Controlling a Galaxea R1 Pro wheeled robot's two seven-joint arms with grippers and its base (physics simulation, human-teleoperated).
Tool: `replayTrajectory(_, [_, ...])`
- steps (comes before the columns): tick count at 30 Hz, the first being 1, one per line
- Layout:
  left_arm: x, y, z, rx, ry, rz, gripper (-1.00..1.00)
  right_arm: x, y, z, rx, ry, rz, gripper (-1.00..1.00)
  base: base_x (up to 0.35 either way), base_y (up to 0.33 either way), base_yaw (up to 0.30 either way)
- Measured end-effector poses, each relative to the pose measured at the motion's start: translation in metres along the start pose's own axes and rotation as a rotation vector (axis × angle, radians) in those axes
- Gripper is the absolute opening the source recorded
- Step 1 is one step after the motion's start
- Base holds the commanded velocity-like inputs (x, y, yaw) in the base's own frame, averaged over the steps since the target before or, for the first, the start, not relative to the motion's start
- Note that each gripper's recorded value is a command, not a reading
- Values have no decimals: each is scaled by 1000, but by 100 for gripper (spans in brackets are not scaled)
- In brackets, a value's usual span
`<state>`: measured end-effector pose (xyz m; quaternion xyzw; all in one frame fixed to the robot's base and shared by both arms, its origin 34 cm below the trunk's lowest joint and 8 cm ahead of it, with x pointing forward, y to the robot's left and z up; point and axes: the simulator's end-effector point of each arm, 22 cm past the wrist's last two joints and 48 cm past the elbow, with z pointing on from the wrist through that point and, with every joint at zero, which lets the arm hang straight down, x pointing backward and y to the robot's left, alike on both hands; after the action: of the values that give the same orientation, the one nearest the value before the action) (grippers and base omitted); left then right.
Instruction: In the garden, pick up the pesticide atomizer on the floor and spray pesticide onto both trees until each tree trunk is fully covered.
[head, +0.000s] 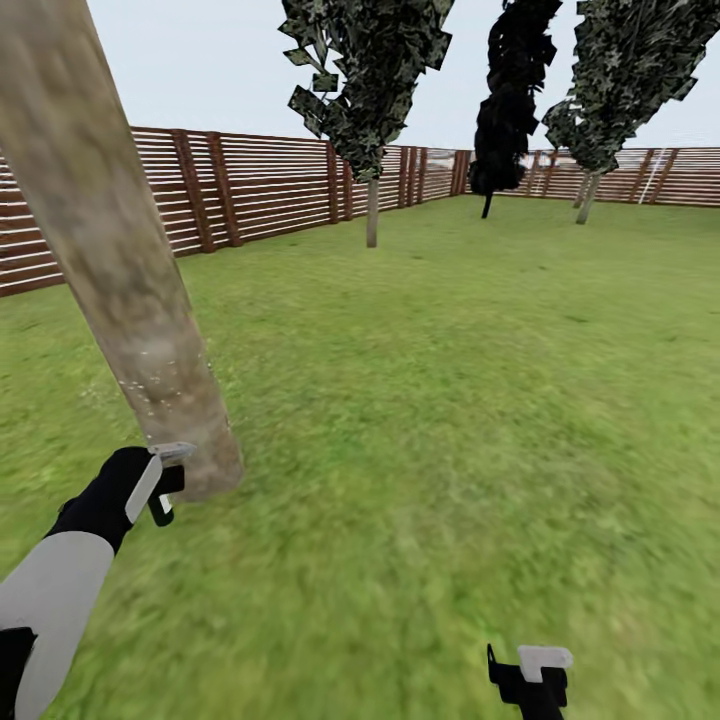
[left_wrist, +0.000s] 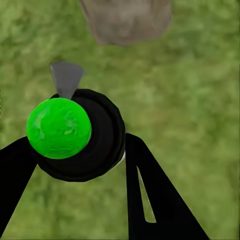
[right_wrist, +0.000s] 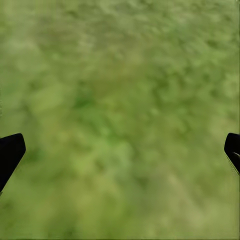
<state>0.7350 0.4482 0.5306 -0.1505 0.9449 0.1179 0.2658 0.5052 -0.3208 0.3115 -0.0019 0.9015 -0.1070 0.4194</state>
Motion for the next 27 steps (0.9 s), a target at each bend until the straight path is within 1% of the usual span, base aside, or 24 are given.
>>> replayTrajectory(3, [0,6,1,-7,0,-2,-100,0,0,0,0,0,0,100,243,-195,218])
replayTrajectory(6, [0,3,1,-2,0,-2,-100,0,0,0,1,0,0,100,210,-210,43])
replayTrajectory(9, [1,1,1,0,0,-2,-100,0,0,0,1,0,0,100,43,-264,2])
replayTrajectory(13, [1,5,2,-7,1,-1,-100,1,0,0,1,2,-1,100,2,-274,0])
replayTrajectory(19, [13,4,6,-9,20,6,-100,1,0,0,0,2,-1,100,69,-274,9])
replayTrajectory(24, [18,8,8,-18,29,8,-100,0,0,0,-1,2,-1,100,96,-274,232])
replayTrajectory(27, [15,10,12,-24,-4,0,-100,0,0,0,-1,1,-2,100,127,-274,276])
